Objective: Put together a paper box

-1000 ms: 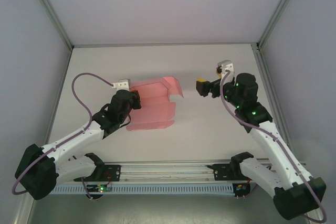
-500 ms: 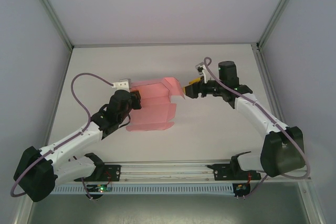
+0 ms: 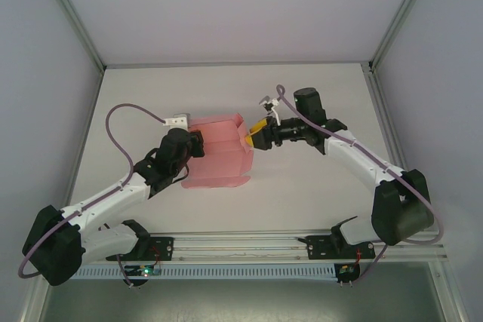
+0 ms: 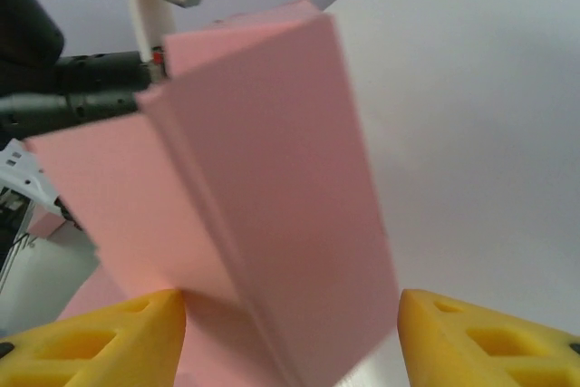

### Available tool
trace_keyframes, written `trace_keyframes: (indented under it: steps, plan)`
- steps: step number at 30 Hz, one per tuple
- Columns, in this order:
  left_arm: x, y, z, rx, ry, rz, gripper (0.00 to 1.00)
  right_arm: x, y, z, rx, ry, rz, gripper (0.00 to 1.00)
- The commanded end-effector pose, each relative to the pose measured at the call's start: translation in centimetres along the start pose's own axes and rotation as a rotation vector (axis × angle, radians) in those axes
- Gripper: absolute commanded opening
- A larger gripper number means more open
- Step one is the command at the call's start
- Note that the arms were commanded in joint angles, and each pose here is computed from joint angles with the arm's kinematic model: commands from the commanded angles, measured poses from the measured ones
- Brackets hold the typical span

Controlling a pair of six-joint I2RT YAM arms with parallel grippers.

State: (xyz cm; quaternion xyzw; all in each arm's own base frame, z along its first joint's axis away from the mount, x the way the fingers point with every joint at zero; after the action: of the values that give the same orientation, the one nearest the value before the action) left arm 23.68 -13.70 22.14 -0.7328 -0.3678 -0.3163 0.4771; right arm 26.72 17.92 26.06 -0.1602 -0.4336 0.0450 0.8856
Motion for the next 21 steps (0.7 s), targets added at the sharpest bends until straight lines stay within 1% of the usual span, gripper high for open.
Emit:
trace_keyframes:
  steps: [1,4,7,12,14,16,18,20,21]
  plan:
    - [1.4,0.0,-0.4,-0.008,-0.012,-0.038,0.0,1.4,0.9,0.9,-0.012,-0.079,-0.013,0.62]
    - [1.4,-0.1,-0.5,-0.02,-0.015,-0.039,0.0,1.6,1.8,0.9,-0.136,-0.095,-0.012,0.62]
    - [1.5,-0.1,-0.5,-0.014,-0.016,-0.043,0.0,1.6,2.5,1.1,-0.212,-0.111,-0.007,0.57]
    - [1.8,-0.3,-0.7,-0.036,-0.02,-0.053,0.0,1.5,3.7,1.5,-0.378,-0.163,0.002,0.57]
    - [2.0,-0.3,-0.9,-0.048,-0.023,-0.054,0.0,1.4,4.5,1.6,-0.45,-0.174,0.005,0.55]
    - [2.0,-0.1,-1.0,-0.057,-0.024,-0.051,0.0,1.5,5.2,1.6,-0.54,-0.184,-0.005,0.51]
    - [2.1,0.0,-1.2,-0.063,-0.029,-0.05,0.0,1.7,5.9,1.5,-0.697,-0.198,-0.026,0.5]
    - [2.2,0.1,-1.4,-0.07,-0.04,-0.051,0.0,1.7,6.5,1.3,-0.873,-0.222,-0.057,0.41]
    - [2.2,0.2,-1.4,-0.075,-0.045,-0.05,0.0,1.7,6.9,1.2,-0.949,-0.234,-0.085,0.32]
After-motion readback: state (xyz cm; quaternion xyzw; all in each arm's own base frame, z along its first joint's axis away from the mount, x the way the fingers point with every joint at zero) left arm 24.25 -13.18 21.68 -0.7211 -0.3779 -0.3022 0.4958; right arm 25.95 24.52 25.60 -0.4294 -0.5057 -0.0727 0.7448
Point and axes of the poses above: each hand's point on the last joint's axis, 136 mm out from that joint toward the fingers, its own y axis out along the fingers, its own z axis along the line the jaws close on, x = y × z, the point moved 10 cm from there along -y, back along the fingers, and after that the axes turned 2 degrees about y, right-handed, at the moved point
